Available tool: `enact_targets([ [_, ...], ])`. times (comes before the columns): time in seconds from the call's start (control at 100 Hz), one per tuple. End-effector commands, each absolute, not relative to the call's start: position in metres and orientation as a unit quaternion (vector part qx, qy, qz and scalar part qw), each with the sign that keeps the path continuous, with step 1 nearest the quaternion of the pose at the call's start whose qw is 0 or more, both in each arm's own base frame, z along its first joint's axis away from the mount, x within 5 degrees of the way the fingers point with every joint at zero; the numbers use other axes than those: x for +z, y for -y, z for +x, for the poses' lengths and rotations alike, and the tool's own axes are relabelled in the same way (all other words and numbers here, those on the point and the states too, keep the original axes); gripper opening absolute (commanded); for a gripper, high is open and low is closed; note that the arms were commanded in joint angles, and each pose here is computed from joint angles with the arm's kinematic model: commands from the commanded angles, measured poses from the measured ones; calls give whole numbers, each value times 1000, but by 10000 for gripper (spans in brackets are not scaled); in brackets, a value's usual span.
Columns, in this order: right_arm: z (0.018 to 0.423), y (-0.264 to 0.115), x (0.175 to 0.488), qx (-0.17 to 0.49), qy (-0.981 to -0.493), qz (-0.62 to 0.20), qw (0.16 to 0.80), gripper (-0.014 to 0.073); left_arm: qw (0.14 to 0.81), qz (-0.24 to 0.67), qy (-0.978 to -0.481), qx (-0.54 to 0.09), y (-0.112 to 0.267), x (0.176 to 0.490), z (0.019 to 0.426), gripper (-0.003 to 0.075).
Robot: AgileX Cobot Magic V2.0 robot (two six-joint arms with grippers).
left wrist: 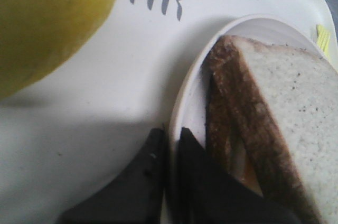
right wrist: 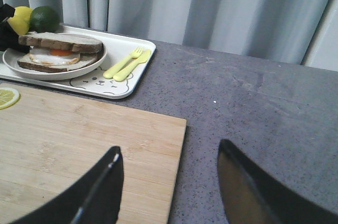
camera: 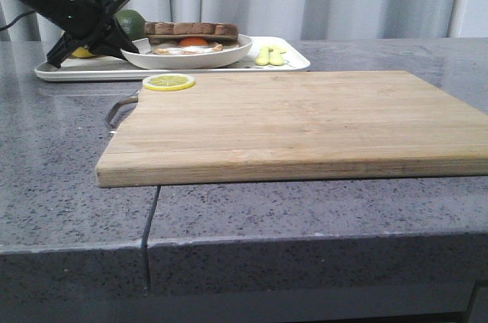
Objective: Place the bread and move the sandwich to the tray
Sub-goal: 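Carry the plate with the left gripper and lower it onto the tray, then open the left gripper and lift it away from the plate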
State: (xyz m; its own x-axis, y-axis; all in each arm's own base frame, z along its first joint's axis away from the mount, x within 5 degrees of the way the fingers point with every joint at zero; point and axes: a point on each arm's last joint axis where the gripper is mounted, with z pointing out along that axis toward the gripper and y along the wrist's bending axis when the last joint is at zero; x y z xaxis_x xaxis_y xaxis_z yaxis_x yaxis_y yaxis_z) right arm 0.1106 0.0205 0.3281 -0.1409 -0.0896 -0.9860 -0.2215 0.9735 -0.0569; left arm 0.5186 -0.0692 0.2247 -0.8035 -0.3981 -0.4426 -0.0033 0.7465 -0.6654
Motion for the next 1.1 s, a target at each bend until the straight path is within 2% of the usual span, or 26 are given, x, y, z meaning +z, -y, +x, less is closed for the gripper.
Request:
enact_targets([
  [0.0,111,-16,343,38,-726,-83,682,414,347,-120,-853,-370,72,276,515,-20],
  [0.28,111,-16,343,38,-726,-83,682,414,349,-120,-853,-369,72,276,515,-17],
  [0.36,111,-16,343,37,-726,-83,682,414,351,-121,-852,-369,71,276,516,6],
  [0.43,111,-16,343,37,-726,-83,682,414,350,-120,-853,-369,72,276,515,64],
  [0.6,111,-16,343,37,-725,-83,682,414,347,-119,-854,-370,72,276,515,262],
  [0.67,111,-16,343,37,-725,-83,682,414,346,-120,-854,-370,72,276,515,314],
  [0.92,111,-16,343,37,-725,-83,683,414,353,-60,-872,-335,71,296,512,316],
  [1.09,111,-16,343,36,-723,-81,685,414,353,-21,-894,-274,65,317,507,316],
])
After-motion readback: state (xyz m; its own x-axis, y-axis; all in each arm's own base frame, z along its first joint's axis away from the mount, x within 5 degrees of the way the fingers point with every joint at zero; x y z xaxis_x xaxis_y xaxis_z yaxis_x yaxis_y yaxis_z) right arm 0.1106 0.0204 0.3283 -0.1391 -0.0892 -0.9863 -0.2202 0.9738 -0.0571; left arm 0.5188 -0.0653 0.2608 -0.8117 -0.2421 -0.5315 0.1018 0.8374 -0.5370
